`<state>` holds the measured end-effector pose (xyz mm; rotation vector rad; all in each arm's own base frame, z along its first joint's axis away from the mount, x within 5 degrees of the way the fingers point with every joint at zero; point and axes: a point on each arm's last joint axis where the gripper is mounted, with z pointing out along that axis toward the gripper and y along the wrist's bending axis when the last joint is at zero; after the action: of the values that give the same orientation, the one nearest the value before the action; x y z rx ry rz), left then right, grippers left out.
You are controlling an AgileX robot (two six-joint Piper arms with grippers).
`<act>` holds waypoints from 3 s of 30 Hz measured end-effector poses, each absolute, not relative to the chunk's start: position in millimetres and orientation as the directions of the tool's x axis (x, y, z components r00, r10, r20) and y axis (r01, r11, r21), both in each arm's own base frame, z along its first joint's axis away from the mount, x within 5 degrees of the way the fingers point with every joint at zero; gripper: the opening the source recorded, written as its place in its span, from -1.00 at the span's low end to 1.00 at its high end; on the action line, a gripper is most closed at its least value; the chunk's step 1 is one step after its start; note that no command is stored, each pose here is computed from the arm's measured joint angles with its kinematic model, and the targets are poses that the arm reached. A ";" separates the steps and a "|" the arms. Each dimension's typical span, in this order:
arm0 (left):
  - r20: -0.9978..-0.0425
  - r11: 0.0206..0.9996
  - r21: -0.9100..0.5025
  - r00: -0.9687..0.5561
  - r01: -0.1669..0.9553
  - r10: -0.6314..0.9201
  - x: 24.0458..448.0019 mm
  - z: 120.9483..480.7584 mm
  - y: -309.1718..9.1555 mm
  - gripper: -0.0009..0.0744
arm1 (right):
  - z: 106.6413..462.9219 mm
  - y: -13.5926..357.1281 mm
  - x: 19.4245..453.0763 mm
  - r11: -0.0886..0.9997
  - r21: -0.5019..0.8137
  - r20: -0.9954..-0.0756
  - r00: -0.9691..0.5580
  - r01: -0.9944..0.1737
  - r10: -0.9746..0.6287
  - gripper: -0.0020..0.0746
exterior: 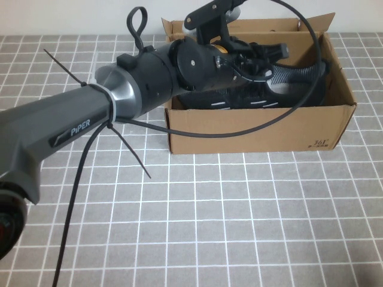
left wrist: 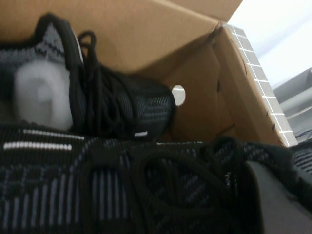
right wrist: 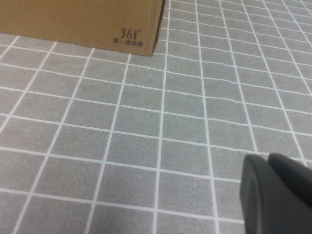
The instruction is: Put shoes into padded shoe box
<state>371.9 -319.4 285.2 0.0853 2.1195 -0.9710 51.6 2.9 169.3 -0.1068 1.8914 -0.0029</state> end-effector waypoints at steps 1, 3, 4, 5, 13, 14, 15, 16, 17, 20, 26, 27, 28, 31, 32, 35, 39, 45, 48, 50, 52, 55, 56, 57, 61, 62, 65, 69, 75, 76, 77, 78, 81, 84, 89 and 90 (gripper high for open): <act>-0.675 0.701 -0.622 -0.694 0.350 -0.252 371.7 285.1 -319.5 -0.97 | 169.3 2.9 51.6 0.996 -0.055 -0.946 -0.314 -0.073 -0.076 -0.97; -0.663 0.695 -0.633 -0.703 0.341 -0.259 371.2 284.9 -319.8 -0.97 | 169.3 2.9 51.6 0.996 -0.055 -0.946 -0.314 -0.073 -0.076 -0.97; -0.660 0.693 -0.636 -0.704 0.339 -0.262 371.2 285.0 -319.9 -0.97 | 169.3 2.9 51.6 0.996 -0.055 -0.946 -0.314 -0.073 -0.076 -0.97; -0.659 0.693 -0.638 -0.705 0.337 -0.263 371.2 285.0 -319.9 -0.96 | 169.3 2.9 51.6 0.996 -0.055 -0.946 -0.314 -0.073 -0.076 -0.97; -0.664 0.689 -0.639 -0.697 0.343 -0.270 371.9 287.5 -320.2 -0.54 | 169.3 2.9 51.6 0.996 -0.055 -0.946 -0.314 -0.073 -0.076 -0.97; -0.675 0.694 -0.627 -0.692 0.355 -0.256 371.8 287.4 -320.2 -0.50 | 169.3 2.9 51.6 0.996 -0.055 -0.946 -0.314 -0.073 -0.076 -0.97; -0.695 0.700 -0.605 -0.680 0.380 -0.232 371.1 289.6 -320.0 -0.47 | 169.3 2.9 51.6 0.996 -0.055 -0.946 -0.314 -0.073 -0.076 -0.97; -0.717 0.708 -0.576 -0.669 0.409 -0.198 370.1 290.4 -319.8 -0.45 | 169.3 2.9 51.6 0.996 -0.055 -0.946 -0.314 -0.073 -0.076 -0.97; -0.743 0.714 -0.540 -0.651 0.445 -0.156 368.1 293.6 -319.0 -0.44 | 169.3 2.9 51.6 0.996 -0.055 -0.946 -0.314 -0.073 -0.076 -0.97; -0.820 0.721 -0.415 -0.572 0.555 -0.032 359.9 311.1 -313.9 -0.46 | 169.3 2.9 51.6 0.996 -0.055 -0.946 -0.314 -0.073 -0.076 -0.97; -0.885 0.704 -0.232 -0.446 0.671 0.133 333.8 368.7 -283.4 -0.84 | 169.3 2.9 51.6 0.996 -0.055 -0.946 -0.314 -0.073 -0.076 -0.97; -0.888 0.703 -0.214 -0.435 0.678 0.150 328.3 379.8 -274.7 -0.89 | 169.3 2.9 51.6 0.996 -0.055 -0.946 -0.314 -0.073 -0.076 -0.97; -0.889 0.702 -0.199 -0.428 0.683 0.164 322.4 390.9 -265.3 -0.92 | 169.3 2.9 51.6 0.996 -0.055 -0.946 -0.314 -0.073 -0.076 -0.97; -0.888 0.700 -0.160 -0.412 0.696 0.207 302.7 419.5 -239.7 -0.97 | 169.3 2.9 51.6 0.996 -0.055 -0.946 -0.314 -0.073 -0.076 -0.97; -0.892 0.702 -0.140 -0.398 0.698 0.217 295.8 429.3 -230.9 -0.97 | 169.3 2.9 51.6 0.996 -0.055 -0.946 -0.314 -0.073 -0.076 -0.97; -0.894 0.694 -0.102 -0.371 0.713 0.251 272.5 451.5 -213.7 -0.98 | 169.3 2.9 51.6 0.996 -0.055 -0.946 -0.314 -0.073 -0.076 -0.97; -0.883 0.670 -0.083 -0.366 0.737 0.293 242.0 471.6 -194.8 -0.98 | 169.3 2.9 51.6 0.996 -0.055 -0.946 -0.314 -0.073 -0.076 -0.97; -0.868 0.653 -0.072 -0.370 0.754 0.332 190.7 474.4 -160.5 -0.98 | 169.3 2.9 51.6 0.996 -0.055 -0.946 -0.314 -0.073 -0.076 -0.97; -0.869 0.652 -0.071 -0.368 0.755 0.331 160.3 466.6 -139.4 -0.98 | 169.3 2.9 51.6 0.996 -0.055 -0.946 -0.314 -0.073 -0.076 -0.97; -0.877 0.651 -0.067 -0.356 0.756 0.323 136.6 461.2 -122.9 -0.98 | 169.3 2.9 51.6 0.996 -0.055 -0.946 -0.314 -0.073 -0.076 -0.97; -0.885 0.654 -0.072 -0.351 0.753 0.307 114.3 451.5 -107.4 -0.98 | 169.3 2.9 51.6 0.996 -0.055 -0.946 -0.314 -0.073 -0.076 -0.97; -0.899 0.663 -0.091 -0.348 0.743 0.267 87.2 437.7 -88.2 -0.98 | 169.3 2.9 51.6 0.996 -0.055 -0.946 -0.314 -0.073 -0.076 -0.97; -0.899 0.666 -0.099 -0.353 0.739 0.258 81.0 432.2 -83.8 -0.98 | 169.3 2.9 51.6 0.996 -0.055 -0.946 -0.314 -0.073 -0.076 -0.97; -0.906 0.668 -0.105 -0.348 0.736 0.242 72.9 428.7 -78.1 -0.98 | 169.3 2.9 51.6 0.996 -0.055 -0.946 -0.314 -0.073 -0.076 -0.97; -0.926 0.670 -0.111 -0.322 0.734 0.200 50.6 421.2 -62.4 -0.98 | 169.3 2.9 51.6 0.996 -0.055 -0.946 -0.314 -0.073 -0.076 -0.97; -0.929 0.670 -0.110 -0.315 0.735 0.193 47.0 420.5 -59.9 -0.98 | 169.3 2.9 51.6 0.996 -0.055 -0.946 -0.314 -0.073 -0.076 -0.97; -0.936 0.669 -0.108 -0.302 0.735 0.182 41.3 420.1 -56.0 -0.98 | 169.3 2.9 51.6 0.996 -0.055 -0.946 -0.314 -0.073 -0.076 -0.97; -0.937 0.669 -0.107 -0.300 0.736 0.180 40.7 420.2 -55.5 -0.98 | 169.3 2.9 51.6 0.996 -0.055 -0.946 -0.314 -0.073 -0.076 -0.97; -0.940 0.671 -0.107 -0.295 0.734 0.173 42.1 421.1 -56.2 -0.98 | 169.3 2.9 51.6 0.996 -0.055 -0.946 -0.314 -0.073 -0.076 -0.97; -0.939 0.671 -0.108 -0.296 0.734 0.174 42.3 420.7 -56.3 -0.98 | 169.3 2.9 51.6 0.996 -0.055 -0.946 -0.314 -0.073 -0.076 -0.97; -0.939 0.671 -0.108 -0.296 0.734 0.174 42.3 420.7 -56.3 -0.98 | 169.3 2.9 51.6 0.996 -0.055 -0.946 -0.314 -0.073 -0.076 -0.97; -0.939 0.671 -0.108 -0.296 0.734 0.174 42.3 420.7 -56.3 -0.98 | 169.3 2.9 51.6 0.996 -0.055 -0.946 -0.314 -0.073 -0.076 -0.97; -0.939 0.679 -0.089 -0.290 0.729 0.187 44.7 417.3 -56.4 -0.98 | 169.3 2.9 51.6 0.996 -0.055 -0.946 -0.314 -0.073 -0.076 -0.97; -0.928 0.708 -0.023 -0.279 0.706 0.248 50.8 406.6 -54.4 -0.98 | 169.3 2.9 51.6 0.996 -0.055 -0.946 -0.314 -0.073 -0.076 -0.97; -0.942 0.774 0.072 -0.211 0.629 0.259 48.4 386.7 -40.1 -0.98 | 169.3 2.9 51.6 0.996 -0.055 -0.946 -0.314 -0.073 -0.076 -0.97; -0.951 0.790 0.091 -0.184 0.607 0.250 45.9 381.9 -36.1 -0.98 | 169.3 2.9 51.6 0.996 -0.055 -0.946 -0.314 -0.073 -0.076 -0.97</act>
<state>45.9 -36.1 381.9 0.6670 1.7669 -0.3653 51.6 2.9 169.3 -0.1068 1.8914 -0.0029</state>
